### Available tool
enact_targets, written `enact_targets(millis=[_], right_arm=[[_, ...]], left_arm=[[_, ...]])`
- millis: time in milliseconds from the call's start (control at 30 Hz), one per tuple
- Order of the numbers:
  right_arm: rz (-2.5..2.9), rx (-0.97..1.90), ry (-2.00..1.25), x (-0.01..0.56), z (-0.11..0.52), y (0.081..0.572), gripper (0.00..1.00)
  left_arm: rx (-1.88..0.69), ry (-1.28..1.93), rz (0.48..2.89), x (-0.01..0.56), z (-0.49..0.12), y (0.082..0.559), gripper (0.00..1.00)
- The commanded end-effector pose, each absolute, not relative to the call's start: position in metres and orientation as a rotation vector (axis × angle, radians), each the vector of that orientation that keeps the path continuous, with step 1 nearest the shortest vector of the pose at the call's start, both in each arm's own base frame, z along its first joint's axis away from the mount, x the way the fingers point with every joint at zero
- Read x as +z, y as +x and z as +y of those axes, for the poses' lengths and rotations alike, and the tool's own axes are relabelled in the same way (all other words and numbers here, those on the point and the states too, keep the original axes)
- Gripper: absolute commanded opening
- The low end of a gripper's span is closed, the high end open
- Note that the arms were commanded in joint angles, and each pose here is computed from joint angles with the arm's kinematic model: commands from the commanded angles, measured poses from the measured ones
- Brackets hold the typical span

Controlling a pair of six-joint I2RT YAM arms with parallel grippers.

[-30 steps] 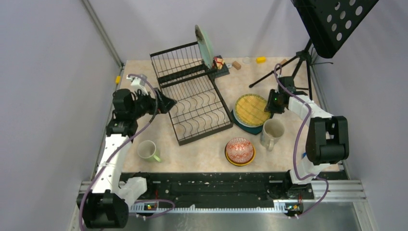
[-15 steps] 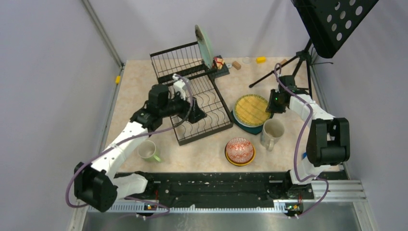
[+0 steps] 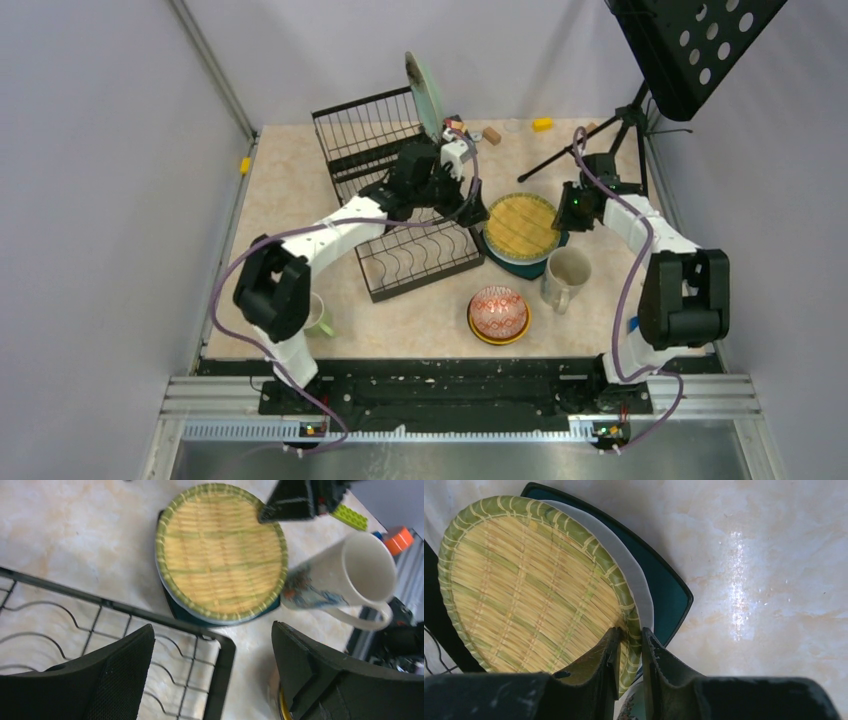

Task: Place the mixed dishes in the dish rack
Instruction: Pick up the plate at the center of the board.

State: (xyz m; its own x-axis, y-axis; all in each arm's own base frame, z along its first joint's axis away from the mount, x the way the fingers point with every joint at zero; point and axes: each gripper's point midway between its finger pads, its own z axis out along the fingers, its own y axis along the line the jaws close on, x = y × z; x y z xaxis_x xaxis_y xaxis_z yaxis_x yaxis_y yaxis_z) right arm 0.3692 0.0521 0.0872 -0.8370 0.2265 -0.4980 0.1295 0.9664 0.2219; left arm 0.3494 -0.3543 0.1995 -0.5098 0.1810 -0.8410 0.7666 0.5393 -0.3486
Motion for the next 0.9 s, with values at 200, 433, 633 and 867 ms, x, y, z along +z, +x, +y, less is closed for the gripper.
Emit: enact_targets(millis=[200,433,633,867], right_arm=[[2.398,0.336,0.297,0.134,0.059,0.384,0.00],[2.408,0.314,0.316,0.128,0.056,0.376,0.00],[2.415,0.286,0.332,0.123,0.052,0.372,0.00],[2.416,0.295,0.359,0.114,0.052,0.371,0.00]], left_arm=[[-0.717,0.728,2.054,0.171,-0.388,0.419,0.91],[-0.719,0.741,2.160,0.138,-0.406,0.436,0.91],[-0.784,0.758,2.227,0.119,-0.420,0.437,0.91],[-0.875,0.778,2.259,0.105,-0.426,0.427,0.88]])
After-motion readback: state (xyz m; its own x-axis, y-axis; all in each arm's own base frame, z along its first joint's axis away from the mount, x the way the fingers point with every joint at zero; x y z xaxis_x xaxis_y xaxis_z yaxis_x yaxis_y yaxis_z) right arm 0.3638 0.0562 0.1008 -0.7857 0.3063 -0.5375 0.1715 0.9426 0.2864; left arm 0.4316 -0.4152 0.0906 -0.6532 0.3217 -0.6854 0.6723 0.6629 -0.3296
